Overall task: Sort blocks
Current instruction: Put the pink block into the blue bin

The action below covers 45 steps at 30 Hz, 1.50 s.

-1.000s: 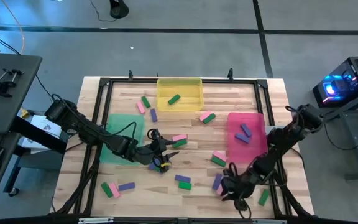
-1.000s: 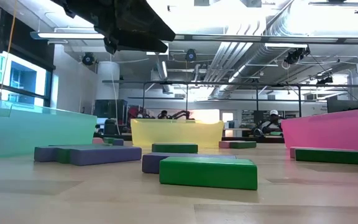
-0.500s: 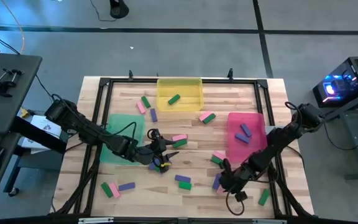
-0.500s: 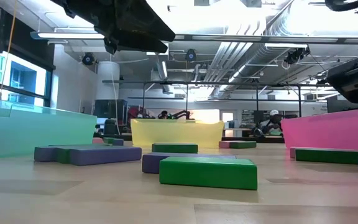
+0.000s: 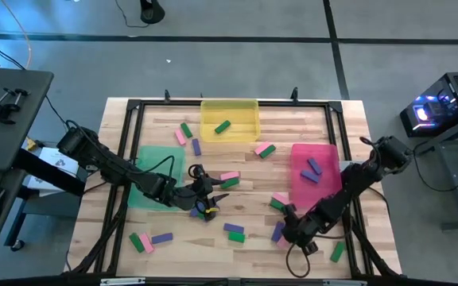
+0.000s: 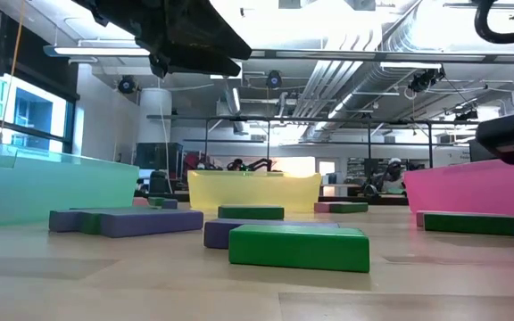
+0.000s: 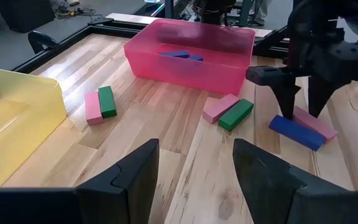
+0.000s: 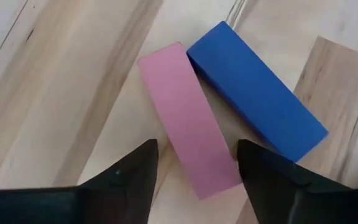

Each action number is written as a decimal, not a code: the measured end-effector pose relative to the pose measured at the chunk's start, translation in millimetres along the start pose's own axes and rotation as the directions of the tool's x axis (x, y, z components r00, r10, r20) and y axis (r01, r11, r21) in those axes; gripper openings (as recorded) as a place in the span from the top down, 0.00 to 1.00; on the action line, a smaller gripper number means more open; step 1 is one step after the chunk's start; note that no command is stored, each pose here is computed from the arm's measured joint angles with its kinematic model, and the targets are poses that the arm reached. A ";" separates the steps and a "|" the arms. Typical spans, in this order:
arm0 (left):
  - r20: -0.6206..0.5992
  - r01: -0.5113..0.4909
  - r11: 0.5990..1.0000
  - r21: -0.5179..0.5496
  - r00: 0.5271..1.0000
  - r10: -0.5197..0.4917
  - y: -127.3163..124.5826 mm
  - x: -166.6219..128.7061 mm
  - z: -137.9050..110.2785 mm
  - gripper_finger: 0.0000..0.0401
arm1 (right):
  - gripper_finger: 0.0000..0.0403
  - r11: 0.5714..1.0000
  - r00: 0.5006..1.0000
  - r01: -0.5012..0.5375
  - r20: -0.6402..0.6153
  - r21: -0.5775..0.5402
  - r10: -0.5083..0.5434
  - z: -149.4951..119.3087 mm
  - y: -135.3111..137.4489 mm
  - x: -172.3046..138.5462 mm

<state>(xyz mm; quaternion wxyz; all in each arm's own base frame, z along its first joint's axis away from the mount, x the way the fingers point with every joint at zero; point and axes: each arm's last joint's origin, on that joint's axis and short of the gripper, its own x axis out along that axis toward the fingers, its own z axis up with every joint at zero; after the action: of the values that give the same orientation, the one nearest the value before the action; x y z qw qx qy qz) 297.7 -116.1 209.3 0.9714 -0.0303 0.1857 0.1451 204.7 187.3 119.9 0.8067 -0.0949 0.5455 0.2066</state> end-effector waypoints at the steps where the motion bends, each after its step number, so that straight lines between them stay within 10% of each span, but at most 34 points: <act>1: 0.000 0.000 1.000 0.000 1.000 0.000 0.0 0.0 0.0 0.52 | 0.52 1.000 1.000 0.003 0.001 0.021 -0.003 0.0 0.5 0.4; 7: 0.000 0.000 1.000 -0.001 1.000 0.000 0.0 0.0 0.0 0.52 | 0.82 0.980 0.999 0.005 0.040 0.197 -0.013 0.8 6.6 -5.9; 13: 0.009 0.034 0.994 0.100 0.999 -0.035 -6.4 9.3 -6.9 0.52 | 0.84 0.980 0.964 0.040 0.250 0.196 -0.090 6.7 21.1 -44.2; 21: 0.288 0.128 0.928 0.350 0.928 -0.237 -37.6 35.0 -17.6 0.52 | 0.84 0.851 0.635 0.425 0.569 0.308 -0.523 28.6 11.8 -84.0; 29: 0.502 0.152 0.894 0.422 0.782 -0.370 -54.3 47.4 -12.0 0.52 | 0.84 0.785 0.451 0.529 0.677 0.322 -0.582 61.4 -5.4 -84.2; 45: 0.496 0.198 0.904 0.380 0.781 -0.380 -60.2 56.7 0.8 0.58 | 0.84 0.805 0.435 0.523 0.724 0.280 -0.535 72.7 -16.6 -79.0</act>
<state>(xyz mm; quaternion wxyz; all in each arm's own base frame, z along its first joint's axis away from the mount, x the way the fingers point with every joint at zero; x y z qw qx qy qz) 366.1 -158.2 189.4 0.9856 0.1362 -0.0933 -0.0357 247.8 181.8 219.4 0.9830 -0.1565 0.0869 -0.0397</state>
